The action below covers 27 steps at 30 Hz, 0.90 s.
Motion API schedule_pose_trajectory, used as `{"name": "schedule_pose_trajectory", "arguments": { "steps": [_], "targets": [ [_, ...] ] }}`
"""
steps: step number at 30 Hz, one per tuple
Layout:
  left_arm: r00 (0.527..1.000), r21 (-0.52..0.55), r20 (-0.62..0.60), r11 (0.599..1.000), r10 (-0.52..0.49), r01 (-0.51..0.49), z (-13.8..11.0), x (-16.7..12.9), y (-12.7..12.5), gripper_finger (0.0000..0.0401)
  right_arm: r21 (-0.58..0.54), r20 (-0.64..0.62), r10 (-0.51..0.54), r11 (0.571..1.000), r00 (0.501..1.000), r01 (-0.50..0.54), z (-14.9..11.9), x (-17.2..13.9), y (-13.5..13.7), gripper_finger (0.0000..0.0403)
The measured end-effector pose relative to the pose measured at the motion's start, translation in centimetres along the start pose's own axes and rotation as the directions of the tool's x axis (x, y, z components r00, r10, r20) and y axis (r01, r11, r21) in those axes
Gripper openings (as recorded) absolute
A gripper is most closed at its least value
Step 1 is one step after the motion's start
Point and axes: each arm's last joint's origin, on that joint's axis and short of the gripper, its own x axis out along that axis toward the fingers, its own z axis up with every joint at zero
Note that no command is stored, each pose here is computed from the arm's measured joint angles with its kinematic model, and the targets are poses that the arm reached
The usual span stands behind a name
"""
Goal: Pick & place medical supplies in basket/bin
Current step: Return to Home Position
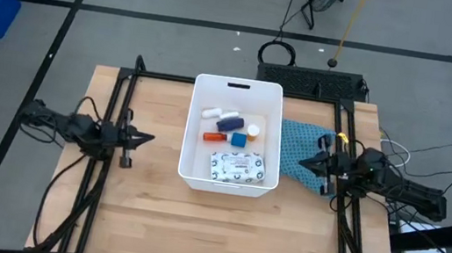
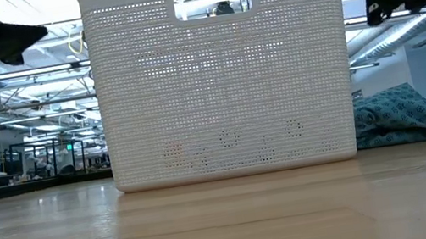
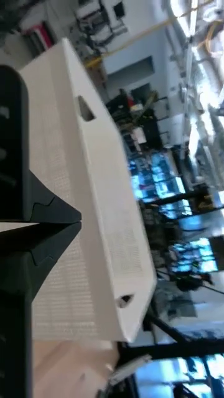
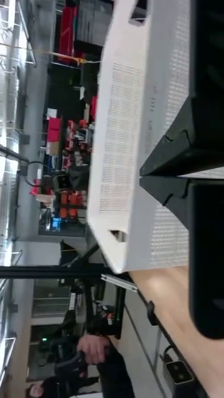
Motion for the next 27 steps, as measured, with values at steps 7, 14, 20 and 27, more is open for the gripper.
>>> {"name": "schedule_pose_trajectory", "arguments": {
  "steps": [7,14,20,27],
  "targets": [
    [0.999,-0.014,0.016,1.000,-0.028,0.028,-0.4,0.1,0.0,0.0000,-0.015,0.082,0.014,1.000,0.997,-0.013,-0.7,0.2,0.0,0.0000],
    [1.000,-0.050,-0.013,0.999,-0.018,0.017,-3.0,0.6,-0.8,0.0000,-0.021,0.082,0.021,1.000,0.996,-0.020,-0.7,0.2,0.0,0.0000],
    [1.000,-0.034,-0.014,0.999,-0.011,0.011,-2.9,0.6,-0.7,0.0000,-0.021,0.076,0.046,0.999,0.996,-0.044,-0.8,0.2,0.1,0.0000],
    [0.998,0.021,-0.041,0.999,0.048,-0.047,-3.3,0.8,0.0,0.0000,-0.056,0.078,0.062,0.997,0.995,-0.058,-0.8,0.3,0.2,0.0000]
  ]
}}
